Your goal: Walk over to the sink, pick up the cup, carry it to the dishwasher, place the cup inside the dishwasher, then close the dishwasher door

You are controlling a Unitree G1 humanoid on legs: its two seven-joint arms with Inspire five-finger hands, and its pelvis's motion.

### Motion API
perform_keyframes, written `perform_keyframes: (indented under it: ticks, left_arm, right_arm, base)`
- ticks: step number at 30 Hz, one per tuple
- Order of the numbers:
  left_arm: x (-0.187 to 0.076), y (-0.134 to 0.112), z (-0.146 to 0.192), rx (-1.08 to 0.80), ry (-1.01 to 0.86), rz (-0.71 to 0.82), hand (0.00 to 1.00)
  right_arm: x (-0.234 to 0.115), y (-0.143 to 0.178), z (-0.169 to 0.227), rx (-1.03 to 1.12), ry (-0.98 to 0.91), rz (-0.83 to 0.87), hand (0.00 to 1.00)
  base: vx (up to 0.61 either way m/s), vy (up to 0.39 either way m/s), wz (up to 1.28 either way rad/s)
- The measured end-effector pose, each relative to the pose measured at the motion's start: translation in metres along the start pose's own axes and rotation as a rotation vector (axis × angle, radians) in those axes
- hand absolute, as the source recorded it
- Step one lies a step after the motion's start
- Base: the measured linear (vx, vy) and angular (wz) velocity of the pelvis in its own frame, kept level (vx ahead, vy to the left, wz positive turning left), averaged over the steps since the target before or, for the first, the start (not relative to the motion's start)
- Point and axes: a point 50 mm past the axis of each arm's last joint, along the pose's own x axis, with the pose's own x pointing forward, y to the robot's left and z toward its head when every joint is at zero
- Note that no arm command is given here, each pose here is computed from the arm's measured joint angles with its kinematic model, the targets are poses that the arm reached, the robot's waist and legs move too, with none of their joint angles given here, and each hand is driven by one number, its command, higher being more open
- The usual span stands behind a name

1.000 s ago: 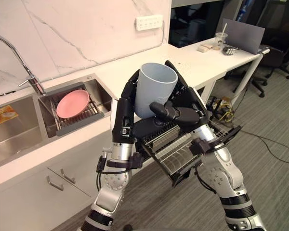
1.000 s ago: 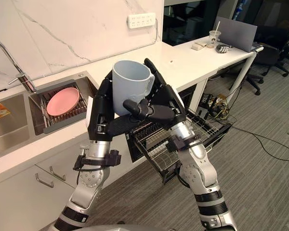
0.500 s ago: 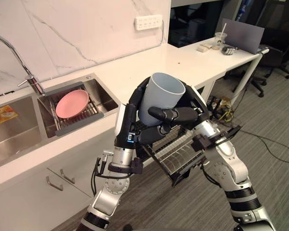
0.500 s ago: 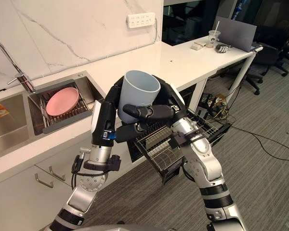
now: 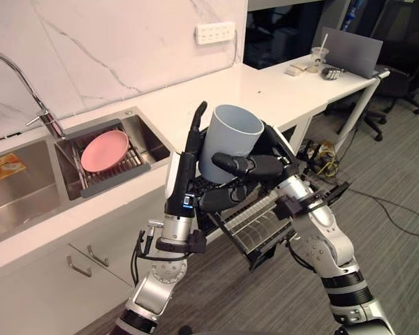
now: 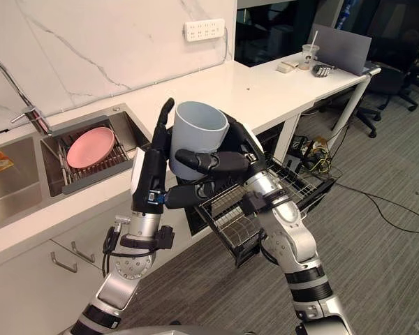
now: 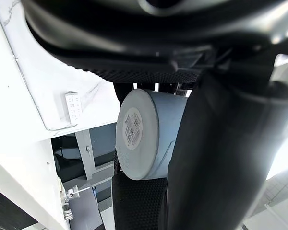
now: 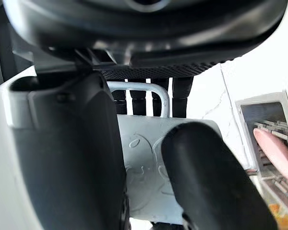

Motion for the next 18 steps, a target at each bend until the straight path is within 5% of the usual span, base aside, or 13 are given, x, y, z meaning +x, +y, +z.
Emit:
perform_keyframes:
  ticks: [18]
  left_arm:
    - [-0.005, -0.006, -0.003, -0.013, 0.032, 0.079, 1.00]
  right_arm:
    - [-0.006, 0.020, -0.038, 0.485, -0.023, -0.095, 0.00]
  base:
    - [-0.01, 0.000, 0.08]
